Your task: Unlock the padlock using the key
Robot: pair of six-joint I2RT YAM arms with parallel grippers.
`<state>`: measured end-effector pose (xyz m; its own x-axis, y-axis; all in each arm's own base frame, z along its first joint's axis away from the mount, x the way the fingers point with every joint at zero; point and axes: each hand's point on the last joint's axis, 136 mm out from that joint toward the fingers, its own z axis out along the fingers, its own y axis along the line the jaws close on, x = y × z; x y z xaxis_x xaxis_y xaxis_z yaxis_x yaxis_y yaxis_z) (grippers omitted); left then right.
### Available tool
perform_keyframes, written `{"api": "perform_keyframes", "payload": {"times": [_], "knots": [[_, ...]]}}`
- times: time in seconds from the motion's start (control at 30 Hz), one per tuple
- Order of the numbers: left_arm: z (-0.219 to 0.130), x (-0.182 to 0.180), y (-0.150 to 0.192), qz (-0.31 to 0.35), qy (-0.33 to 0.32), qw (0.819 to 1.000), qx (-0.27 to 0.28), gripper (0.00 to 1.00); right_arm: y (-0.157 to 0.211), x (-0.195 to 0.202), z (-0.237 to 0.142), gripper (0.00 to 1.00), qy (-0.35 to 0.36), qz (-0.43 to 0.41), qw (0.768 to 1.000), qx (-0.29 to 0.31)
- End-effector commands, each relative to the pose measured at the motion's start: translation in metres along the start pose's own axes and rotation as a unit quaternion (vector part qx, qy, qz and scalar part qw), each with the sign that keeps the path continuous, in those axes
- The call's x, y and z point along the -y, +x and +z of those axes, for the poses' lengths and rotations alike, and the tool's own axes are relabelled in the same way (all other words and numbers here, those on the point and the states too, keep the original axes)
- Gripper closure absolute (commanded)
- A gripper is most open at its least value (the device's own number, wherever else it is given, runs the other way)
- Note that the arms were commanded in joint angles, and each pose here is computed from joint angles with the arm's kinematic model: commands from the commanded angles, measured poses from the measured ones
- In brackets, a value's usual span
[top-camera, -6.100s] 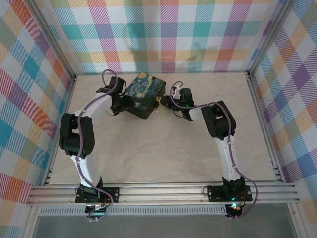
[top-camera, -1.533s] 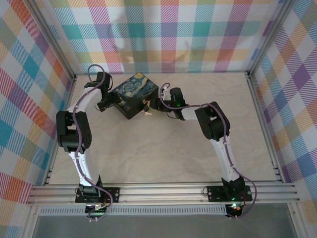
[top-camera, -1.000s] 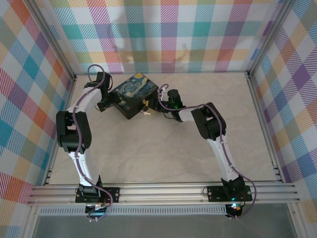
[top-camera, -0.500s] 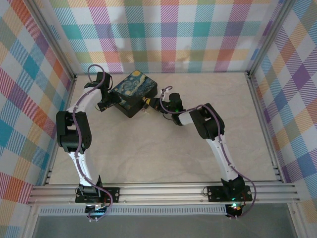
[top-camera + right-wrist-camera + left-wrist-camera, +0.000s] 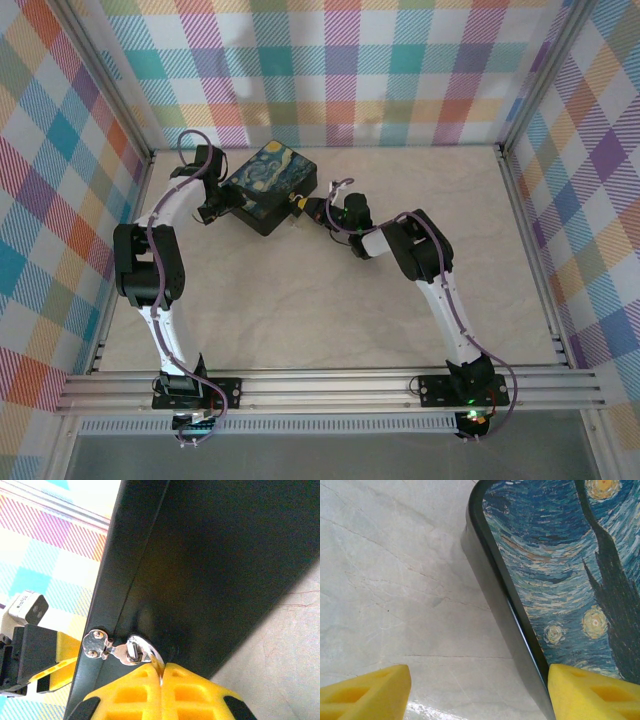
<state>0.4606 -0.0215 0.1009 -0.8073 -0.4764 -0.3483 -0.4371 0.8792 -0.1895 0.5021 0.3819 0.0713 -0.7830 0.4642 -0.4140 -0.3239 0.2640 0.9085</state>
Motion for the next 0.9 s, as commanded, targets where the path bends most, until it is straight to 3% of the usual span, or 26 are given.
{"api": "perform_keyframes", "payload": {"times": [0.0, 0.3, 0.87], "knots": [[0.016, -0.038, 0.037, -0.004, -0.069, 0.995, -0.07, 0.29, -0.03, -0.016, -0.008, 0.97, -0.013, -0.001, 0.998, 0.057], [0.023, -0.031, 0.044, -0.013, -0.052, 0.995, -0.083, 0.29, -0.025, -0.037, -0.007, 0.98, -0.033, 0.004, 0.996, 0.08], [0.004, -0.013, 0.053, -0.026, -0.02, 0.997, -0.068, 0.29, -0.019, -0.071, -0.013, 0.97, 0.006, 0.026, 0.971, 0.236]]}}
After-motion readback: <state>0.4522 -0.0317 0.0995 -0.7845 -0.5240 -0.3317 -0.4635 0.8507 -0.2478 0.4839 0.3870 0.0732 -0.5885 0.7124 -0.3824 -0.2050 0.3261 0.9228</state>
